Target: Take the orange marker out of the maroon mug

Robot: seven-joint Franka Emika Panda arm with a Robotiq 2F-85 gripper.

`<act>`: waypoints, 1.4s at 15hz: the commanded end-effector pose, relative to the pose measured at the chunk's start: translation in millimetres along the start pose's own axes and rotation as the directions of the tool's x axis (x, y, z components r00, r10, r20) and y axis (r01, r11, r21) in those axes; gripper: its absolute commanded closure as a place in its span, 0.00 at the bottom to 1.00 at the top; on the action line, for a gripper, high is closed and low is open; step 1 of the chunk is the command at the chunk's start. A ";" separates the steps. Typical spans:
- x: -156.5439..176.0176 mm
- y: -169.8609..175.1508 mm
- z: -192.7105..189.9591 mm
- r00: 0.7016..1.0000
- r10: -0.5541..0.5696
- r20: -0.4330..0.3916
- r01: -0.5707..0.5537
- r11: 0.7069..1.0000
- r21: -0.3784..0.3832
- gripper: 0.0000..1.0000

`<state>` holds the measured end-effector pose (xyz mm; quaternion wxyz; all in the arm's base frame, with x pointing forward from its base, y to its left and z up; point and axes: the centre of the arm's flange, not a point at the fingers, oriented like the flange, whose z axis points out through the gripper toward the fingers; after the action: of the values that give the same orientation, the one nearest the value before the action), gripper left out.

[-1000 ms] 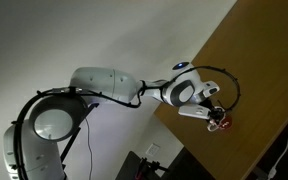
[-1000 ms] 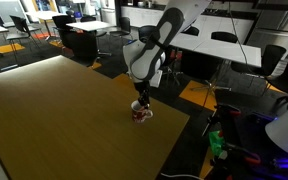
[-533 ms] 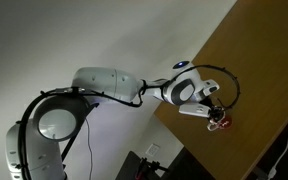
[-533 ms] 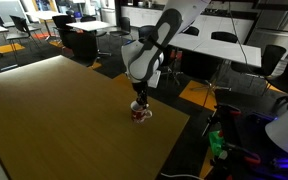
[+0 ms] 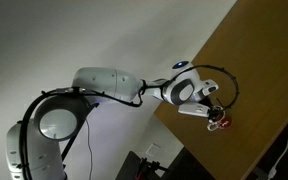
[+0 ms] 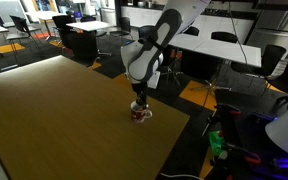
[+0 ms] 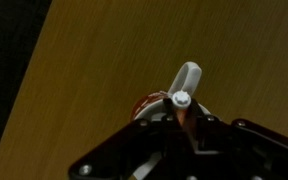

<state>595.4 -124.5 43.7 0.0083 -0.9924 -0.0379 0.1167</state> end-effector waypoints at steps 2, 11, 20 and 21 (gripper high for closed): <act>-3.0 -4.4 -7.8 1.000 0.023 -0.008 -0.022 0.999 0.023 0.96; -27.7 -16.3 -63.7 0.999 0.018 0.049 -0.020 0.999 0.029 0.96; -64.5 -48.9 -138.7 0.999 -0.051 -0.010 0.050 0.999 -0.005 0.96; -63.4 -54.7 -141.2 0.998 -0.063 -0.025 0.062 0.998 -0.012 0.96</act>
<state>578.8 -96.1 174.0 0.0116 -0.9914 -0.0534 0.1187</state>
